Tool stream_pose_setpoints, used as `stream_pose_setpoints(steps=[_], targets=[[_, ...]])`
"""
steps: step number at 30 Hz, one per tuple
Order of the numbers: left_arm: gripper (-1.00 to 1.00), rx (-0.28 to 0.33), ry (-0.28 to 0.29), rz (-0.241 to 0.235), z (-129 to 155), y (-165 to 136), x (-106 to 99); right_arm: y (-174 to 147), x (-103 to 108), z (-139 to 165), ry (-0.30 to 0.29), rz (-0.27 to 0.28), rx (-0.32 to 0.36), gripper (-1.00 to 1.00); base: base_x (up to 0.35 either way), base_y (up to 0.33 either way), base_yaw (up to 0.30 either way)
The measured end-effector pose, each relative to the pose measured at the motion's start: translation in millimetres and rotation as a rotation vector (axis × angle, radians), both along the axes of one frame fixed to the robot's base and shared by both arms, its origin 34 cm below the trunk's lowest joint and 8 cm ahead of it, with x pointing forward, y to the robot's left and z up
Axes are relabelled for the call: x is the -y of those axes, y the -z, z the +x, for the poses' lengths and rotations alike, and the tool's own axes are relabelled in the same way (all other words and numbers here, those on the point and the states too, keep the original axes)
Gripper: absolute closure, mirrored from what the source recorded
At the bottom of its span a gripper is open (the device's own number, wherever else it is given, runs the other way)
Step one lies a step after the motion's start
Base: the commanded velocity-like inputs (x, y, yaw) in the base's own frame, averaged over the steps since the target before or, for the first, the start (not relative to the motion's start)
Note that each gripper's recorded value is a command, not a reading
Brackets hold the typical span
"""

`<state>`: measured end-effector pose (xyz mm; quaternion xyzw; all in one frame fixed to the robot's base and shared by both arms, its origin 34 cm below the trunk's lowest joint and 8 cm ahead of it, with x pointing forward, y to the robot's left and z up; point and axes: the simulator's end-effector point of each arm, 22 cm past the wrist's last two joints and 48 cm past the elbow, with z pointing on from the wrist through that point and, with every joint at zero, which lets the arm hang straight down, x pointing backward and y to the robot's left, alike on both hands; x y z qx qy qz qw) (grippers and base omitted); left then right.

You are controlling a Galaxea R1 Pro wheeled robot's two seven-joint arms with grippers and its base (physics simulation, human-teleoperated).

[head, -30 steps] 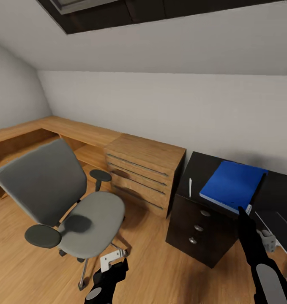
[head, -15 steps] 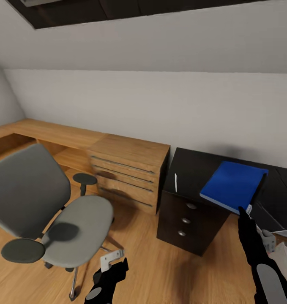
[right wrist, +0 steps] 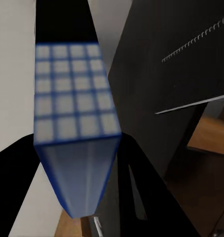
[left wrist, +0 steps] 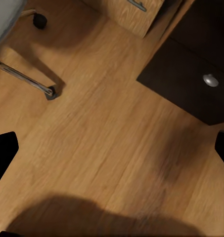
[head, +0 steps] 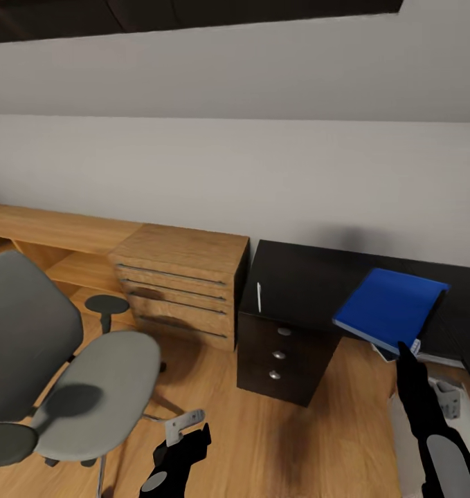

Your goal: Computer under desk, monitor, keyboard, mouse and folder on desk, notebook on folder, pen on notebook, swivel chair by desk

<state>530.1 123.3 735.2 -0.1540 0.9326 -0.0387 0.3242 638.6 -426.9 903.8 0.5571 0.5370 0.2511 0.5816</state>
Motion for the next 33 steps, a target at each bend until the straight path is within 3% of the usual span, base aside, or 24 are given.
stream_pose_setpoints(steps=[10, 17, 22, 26, 33], targets=[[-1.00, -0.011, 0.001, -0.001, -3, -10, 1, -10, 0, -2, 0.001, 0.002, -0.007, 1.00, 0.000, 0.000, -0.274], [-1.00, -0.102, 0.008, 0.043, -28, 16, -10, -16, -1, -3, 0.001, 0.003, -0.012, 1.00, 0.000, 0.000, -0.269], [-1.00, -0.232, 0.008, 0.129, -55, 58, -39, -20, -1, -3, -0.002, 0.004, -0.016, 1.00, 0.000, 0.000, -0.180], [-1.00, -0.388, 0.066, 0.203, -66, 95, -47, -25, -4, -3, -0.008, 0.005, -0.016, 1.00, 0.000, 0.000, -0.044], [-1.00, -0.544, 0.097, 0.254, -116, 123, -64, -33, -7, -3, -0.017, 0.008, -0.016, 1.00, 0.000, 0.000, -0.005]])
